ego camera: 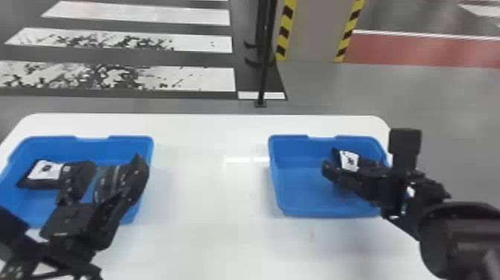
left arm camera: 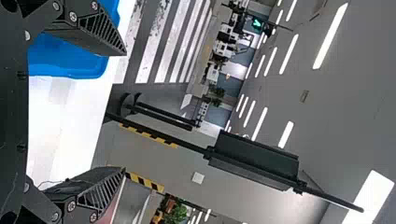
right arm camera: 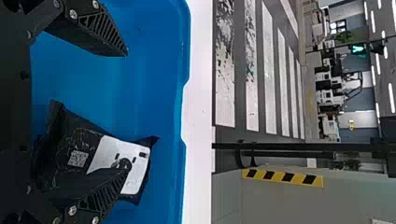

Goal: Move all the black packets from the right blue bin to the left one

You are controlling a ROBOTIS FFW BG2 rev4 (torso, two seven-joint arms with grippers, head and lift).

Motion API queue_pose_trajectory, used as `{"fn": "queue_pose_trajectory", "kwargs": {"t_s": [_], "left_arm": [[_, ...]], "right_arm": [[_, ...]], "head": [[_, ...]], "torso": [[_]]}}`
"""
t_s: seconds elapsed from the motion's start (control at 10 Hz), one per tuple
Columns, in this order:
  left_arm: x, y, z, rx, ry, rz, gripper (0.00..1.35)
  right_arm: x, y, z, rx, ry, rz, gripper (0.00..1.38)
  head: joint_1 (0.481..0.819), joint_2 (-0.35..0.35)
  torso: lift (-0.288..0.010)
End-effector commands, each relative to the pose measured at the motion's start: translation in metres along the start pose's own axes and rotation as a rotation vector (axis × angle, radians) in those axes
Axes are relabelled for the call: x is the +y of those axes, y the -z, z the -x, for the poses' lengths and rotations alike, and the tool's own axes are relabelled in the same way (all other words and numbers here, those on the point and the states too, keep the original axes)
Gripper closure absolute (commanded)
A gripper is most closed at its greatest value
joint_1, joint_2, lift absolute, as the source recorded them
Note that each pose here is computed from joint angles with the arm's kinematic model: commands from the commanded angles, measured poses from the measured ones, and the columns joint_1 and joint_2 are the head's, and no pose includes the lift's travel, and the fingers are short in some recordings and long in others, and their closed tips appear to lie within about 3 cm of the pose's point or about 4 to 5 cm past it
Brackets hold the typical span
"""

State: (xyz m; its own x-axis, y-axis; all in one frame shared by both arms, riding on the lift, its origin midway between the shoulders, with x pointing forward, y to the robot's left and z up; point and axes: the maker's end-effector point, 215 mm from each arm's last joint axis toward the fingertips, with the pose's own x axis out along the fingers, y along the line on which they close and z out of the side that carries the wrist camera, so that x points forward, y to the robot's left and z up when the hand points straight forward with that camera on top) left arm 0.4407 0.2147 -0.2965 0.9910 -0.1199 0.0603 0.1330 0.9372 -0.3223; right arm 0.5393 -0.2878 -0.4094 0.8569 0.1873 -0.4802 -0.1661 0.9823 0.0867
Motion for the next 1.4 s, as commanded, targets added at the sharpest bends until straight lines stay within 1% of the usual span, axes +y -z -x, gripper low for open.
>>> {"fn": "queue_pose_trajectory", "kwargs": {"t_s": [0.0,0.2,0.4,0.7,0.9,1.1,1.3], "left_arm": [[-0.002,0.000,-0.001,-0.001,0.004,0.002,0.19],[-0.001,-0.001,0.000,-0.002,0.004,0.016,0.19],[-0.006,0.000,0.000,-0.004,0.016,0.027,0.19],[-0.006,0.002,0.001,0.003,0.019,0.035,0.19],[-0.008,0.003,0.001,0.003,0.024,0.040,0.19],[-0.008,0.007,0.003,0.010,0.026,0.056,0.19],[-0.007,0.008,0.003,0.012,0.025,0.060,0.19]], "right_arm": [[0.010,0.013,-0.014,0.026,-0.022,-0.016,0.16],[0.010,0.023,-0.013,0.039,-0.004,-0.020,0.16],[0.007,0.029,0.004,0.040,0.066,-0.017,0.16],[0.000,0.043,0.007,0.057,0.128,-0.063,0.15],[-0.004,0.036,0.001,0.045,0.167,-0.080,0.15],[-0.005,0.031,-0.003,0.009,0.210,-0.125,0.15],[-0.011,0.037,-0.005,0.002,0.257,-0.193,0.15]], "head": [[0.695,-0.085],[0.695,-0.071],[0.695,-0.076],[0.695,-0.094],[0.695,-0.098],[0.695,-0.103],[0.695,-0.107]], "torso": [[-0.168],[-0.168],[-0.168],[-0.168],[-0.168],[-0.168],[-0.168]]}}
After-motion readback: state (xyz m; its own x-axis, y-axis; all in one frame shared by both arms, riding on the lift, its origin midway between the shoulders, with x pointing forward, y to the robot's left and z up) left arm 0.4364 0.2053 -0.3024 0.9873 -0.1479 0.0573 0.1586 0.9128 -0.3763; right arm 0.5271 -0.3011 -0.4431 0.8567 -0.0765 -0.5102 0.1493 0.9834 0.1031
